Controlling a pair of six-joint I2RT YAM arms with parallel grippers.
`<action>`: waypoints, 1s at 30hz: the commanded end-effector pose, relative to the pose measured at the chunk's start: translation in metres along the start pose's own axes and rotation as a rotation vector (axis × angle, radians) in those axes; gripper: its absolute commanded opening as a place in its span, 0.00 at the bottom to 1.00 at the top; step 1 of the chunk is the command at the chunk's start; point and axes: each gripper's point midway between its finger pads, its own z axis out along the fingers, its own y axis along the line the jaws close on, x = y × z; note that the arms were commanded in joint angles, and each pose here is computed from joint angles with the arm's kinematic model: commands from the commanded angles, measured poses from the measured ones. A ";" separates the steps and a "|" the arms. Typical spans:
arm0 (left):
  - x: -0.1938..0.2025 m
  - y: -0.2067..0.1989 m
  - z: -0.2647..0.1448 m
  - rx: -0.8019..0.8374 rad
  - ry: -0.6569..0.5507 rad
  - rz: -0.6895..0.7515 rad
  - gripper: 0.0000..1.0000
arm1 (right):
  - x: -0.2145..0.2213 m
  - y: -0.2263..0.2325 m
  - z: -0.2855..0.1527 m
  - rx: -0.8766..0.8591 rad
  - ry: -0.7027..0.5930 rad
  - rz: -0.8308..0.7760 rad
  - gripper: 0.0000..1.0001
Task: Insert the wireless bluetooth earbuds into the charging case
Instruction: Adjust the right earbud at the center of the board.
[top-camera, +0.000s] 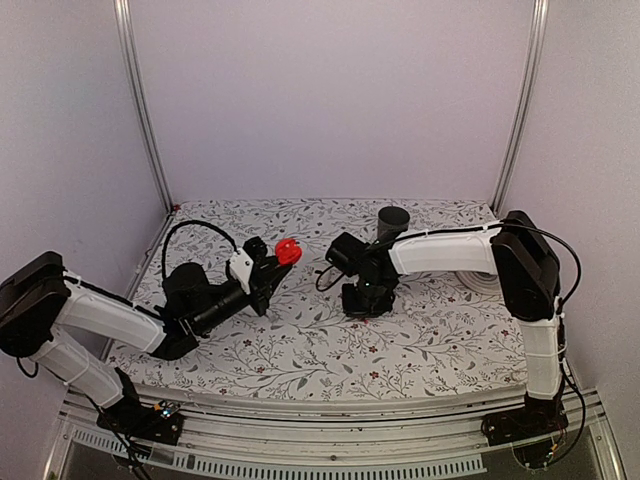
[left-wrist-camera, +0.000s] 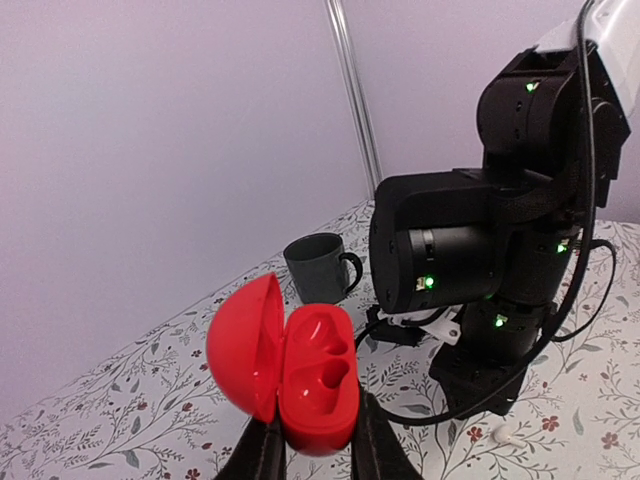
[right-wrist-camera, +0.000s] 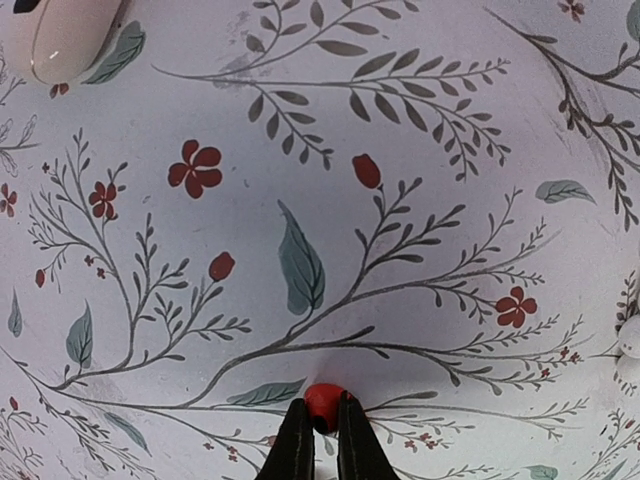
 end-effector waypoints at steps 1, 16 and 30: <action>0.000 0.003 0.009 -0.002 0.001 -0.006 0.00 | -0.004 -0.003 -0.002 -0.039 -0.036 -0.029 0.06; 0.025 -0.005 0.027 0.049 0.044 -0.089 0.00 | -0.029 -0.008 -0.043 -0.214 -0.209 -0.080 0.07; 0.024 -0.005 0.020 0.062 0.043 -0.094 0.00 | -0.015 -0.006 -0.033 -0.432 -0.249 -0.257 0.58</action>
